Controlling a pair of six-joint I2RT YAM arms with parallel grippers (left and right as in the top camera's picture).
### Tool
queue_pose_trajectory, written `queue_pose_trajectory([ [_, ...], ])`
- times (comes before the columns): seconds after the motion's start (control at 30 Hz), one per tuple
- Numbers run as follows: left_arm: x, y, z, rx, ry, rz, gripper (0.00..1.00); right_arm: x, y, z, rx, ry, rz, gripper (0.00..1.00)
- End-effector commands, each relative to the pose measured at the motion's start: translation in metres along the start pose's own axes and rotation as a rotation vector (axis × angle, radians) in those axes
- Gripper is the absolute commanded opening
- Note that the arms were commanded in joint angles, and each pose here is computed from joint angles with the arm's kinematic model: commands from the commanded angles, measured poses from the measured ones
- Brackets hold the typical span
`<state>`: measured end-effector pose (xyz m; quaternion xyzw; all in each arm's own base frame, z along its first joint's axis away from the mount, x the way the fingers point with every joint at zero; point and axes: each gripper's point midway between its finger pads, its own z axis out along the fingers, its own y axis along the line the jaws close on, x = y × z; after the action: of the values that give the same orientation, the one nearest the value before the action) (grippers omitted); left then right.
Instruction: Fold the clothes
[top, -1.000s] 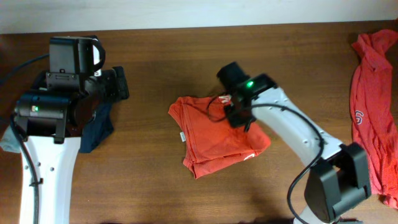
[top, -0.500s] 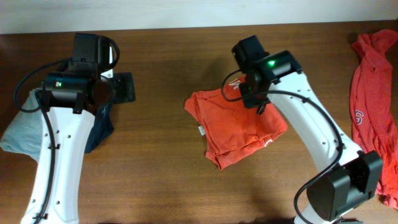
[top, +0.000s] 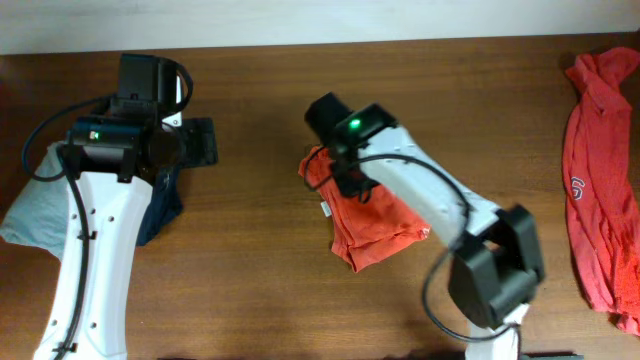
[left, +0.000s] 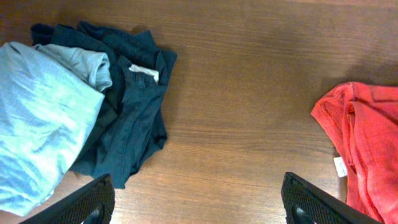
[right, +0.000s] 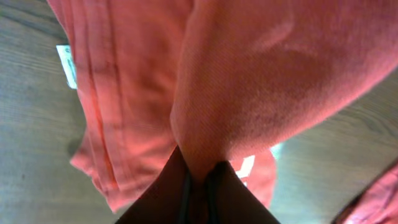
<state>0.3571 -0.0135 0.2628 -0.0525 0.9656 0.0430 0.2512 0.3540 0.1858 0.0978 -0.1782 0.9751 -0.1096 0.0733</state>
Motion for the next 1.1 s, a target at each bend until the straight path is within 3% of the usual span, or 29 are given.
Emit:
queue_pose_trajectory([
  [0.0, 0.001, 0.004, -0.003, -0.013, -0.002, -0.017, 0.86, -0.003, 0.015, 0.008, -0.026, 0.013, 0.007, 0.12],
  [0.3, 0.001, 0.004, -0.003, -0.013, -0.001, -0.016, 0.86, -0.011, 0.055, 0.007, -0.195, -0.013, -0.004, 0.13],
  [0.83, 0.001, 0.004, -0.003, -0.013, -0.001, -0.017, 0.86, -0.005, 0.078, 0.001, -0.318, 0.017, -0.014, 0.13],
  [1.07, 0.001, 0.004, -0.003, -0.012, -0.004, -0.017, 0.86, -0.002, 0.097, -0.005, -0.393, 0.027, -0.038, 0.35],
])
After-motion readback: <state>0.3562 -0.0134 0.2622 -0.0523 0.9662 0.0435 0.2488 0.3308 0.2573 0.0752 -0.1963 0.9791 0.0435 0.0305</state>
